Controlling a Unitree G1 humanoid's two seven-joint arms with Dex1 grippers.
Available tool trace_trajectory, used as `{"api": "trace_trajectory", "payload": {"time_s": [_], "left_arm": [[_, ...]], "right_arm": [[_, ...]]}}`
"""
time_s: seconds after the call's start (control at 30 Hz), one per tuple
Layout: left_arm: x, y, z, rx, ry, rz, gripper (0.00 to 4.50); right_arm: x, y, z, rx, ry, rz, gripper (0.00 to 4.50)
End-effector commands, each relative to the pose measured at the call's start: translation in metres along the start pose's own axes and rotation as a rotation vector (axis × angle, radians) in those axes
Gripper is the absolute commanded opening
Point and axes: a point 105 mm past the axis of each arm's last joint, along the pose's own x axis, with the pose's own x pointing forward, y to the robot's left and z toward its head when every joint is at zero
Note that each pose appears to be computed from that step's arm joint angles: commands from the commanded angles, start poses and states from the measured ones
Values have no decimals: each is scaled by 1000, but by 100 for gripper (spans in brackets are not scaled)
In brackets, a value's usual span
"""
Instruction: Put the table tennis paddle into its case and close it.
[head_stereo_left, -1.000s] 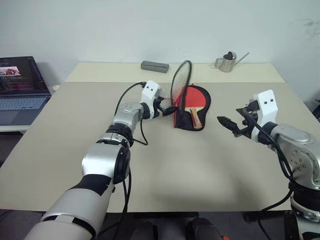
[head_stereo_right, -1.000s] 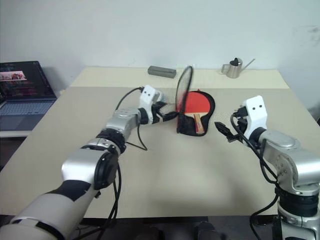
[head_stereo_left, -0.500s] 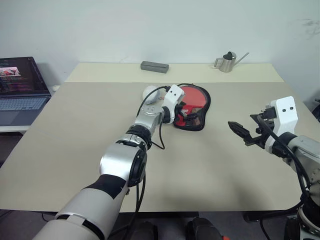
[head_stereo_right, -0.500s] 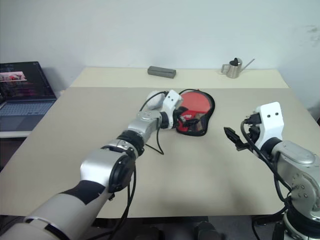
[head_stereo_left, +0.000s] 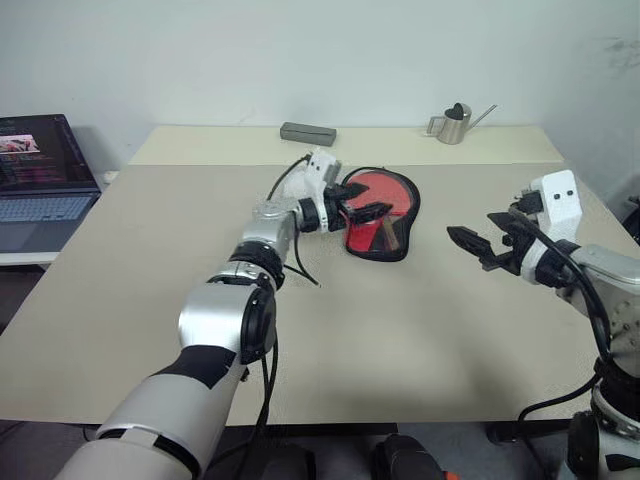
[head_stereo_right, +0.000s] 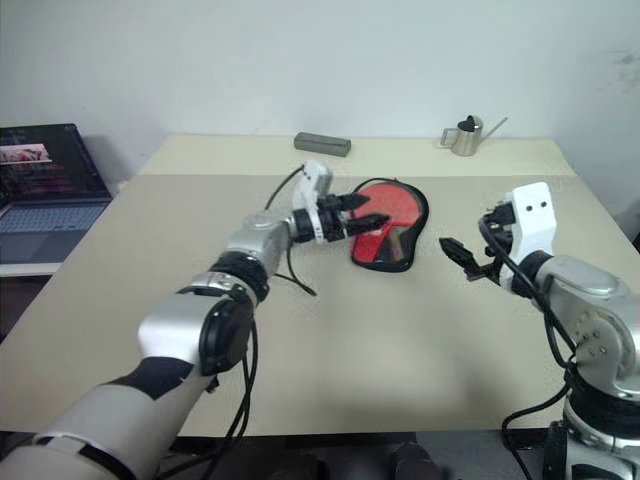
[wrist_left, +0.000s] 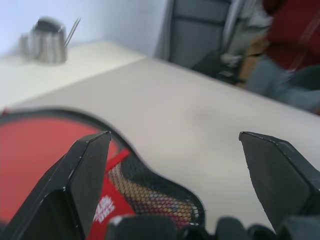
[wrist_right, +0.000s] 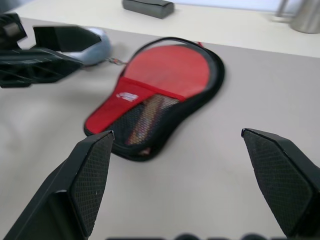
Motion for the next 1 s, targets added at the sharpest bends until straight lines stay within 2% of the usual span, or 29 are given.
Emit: {"api": "trace_trajectory", "payload": {"time_s": [0.03,0.23,0.57,0.83,1.0], "left_arm": [[-38,14,25,76,-50,5,450],[-83,28,22,78,-54,70,450],[-110,0,36,191,-44,18,450],[-125,-22,42,218,-29,22,450],[-134,-25,39,210,-5,44,450]], "right_arm": [[17,7,17,-10,-66,56,448],[43,9,21,-32,-75,122,448],[69,4,13,-32,-46,187,448],[83,4,5,-19,-14,212,448],[91,0,-1,23,7,200,448]]}}
